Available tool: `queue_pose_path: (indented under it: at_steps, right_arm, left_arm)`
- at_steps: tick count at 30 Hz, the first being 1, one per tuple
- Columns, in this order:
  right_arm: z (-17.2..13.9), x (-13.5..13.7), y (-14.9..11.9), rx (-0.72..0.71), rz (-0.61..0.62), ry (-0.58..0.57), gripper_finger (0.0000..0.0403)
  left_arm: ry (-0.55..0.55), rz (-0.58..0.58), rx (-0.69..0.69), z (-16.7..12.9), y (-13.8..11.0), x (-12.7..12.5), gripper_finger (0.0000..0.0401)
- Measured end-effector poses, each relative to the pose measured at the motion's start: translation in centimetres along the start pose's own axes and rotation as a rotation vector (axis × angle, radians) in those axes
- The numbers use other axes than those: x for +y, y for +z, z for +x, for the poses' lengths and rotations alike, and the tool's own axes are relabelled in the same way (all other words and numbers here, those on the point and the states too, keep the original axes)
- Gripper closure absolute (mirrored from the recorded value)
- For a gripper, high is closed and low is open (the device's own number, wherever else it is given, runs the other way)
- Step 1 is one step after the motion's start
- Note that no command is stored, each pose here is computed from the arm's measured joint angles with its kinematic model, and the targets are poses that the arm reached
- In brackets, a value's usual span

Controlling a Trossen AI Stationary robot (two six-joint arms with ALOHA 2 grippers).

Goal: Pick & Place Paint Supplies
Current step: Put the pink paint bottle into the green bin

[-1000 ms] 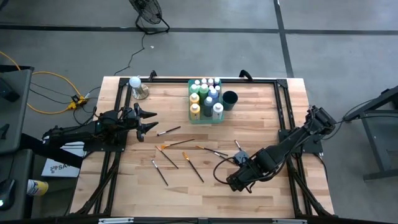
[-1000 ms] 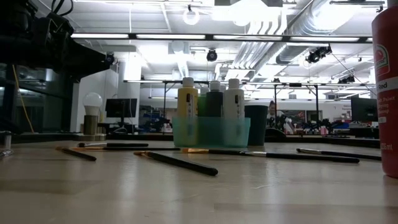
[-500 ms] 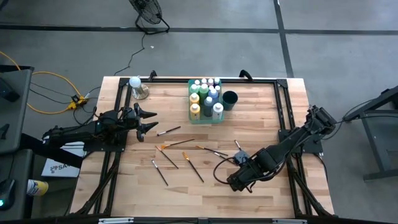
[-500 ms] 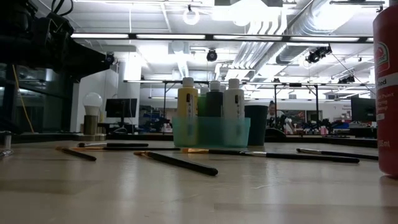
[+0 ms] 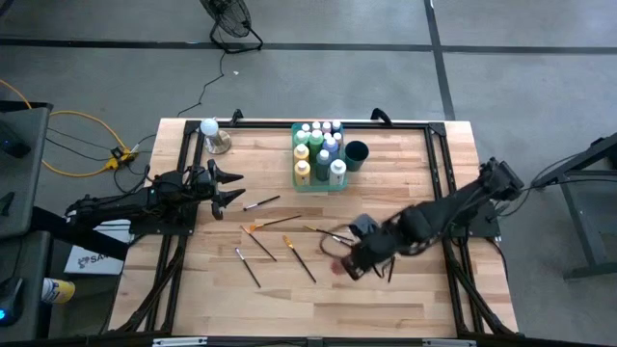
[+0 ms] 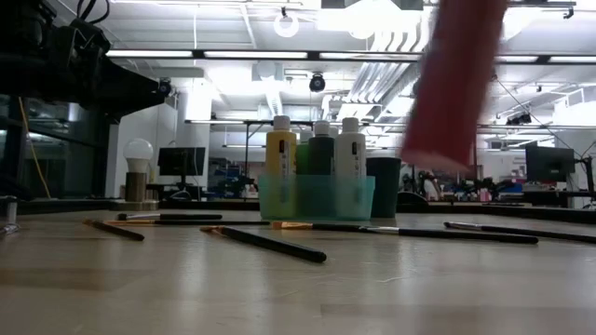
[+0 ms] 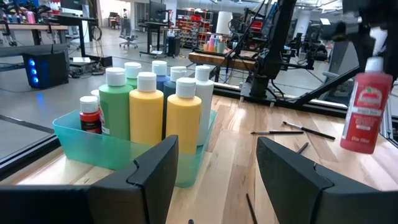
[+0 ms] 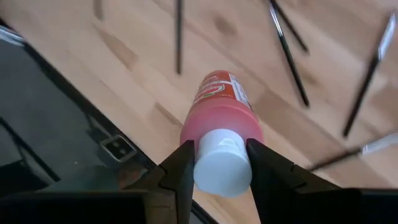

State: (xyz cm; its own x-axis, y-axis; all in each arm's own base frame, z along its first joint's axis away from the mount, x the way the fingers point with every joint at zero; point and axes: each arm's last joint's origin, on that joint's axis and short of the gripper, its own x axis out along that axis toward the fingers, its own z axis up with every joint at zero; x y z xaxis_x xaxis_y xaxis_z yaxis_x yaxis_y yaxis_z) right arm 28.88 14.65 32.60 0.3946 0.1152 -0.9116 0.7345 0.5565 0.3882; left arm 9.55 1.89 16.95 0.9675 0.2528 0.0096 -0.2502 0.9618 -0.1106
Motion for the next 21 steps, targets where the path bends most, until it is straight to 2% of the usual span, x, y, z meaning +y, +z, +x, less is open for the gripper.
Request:
queue_pose_path:
  at_steps: [3,10,18,21]
  right_arm:
    - [-1.2,0.2,2.3,-0.039,-0.042,0.031,0.0286]
    - [-2.6,-1.3,8.5,-0.115,-0.109,0.012,0.0286]
    - [-3.0,-4.1,13.8,-0.154,-0.337,-0.028,0.0286]
    - [-3.3,-5.0,15.4,-0.171,-0.374,-0.041,0.0287]
  left_arm:
    - [0.0,0.0,0.0,0.0,0.0,0.0,0.019]
    - [0.0,0.0,0.0,0.0,0.0,0.0,0.019]
    - [0.0,0.0,0.0,0.0,0.0,0.0,0.019]
    - [0.0,0.0,0.0,0.0,0.0,0.0,0.019]
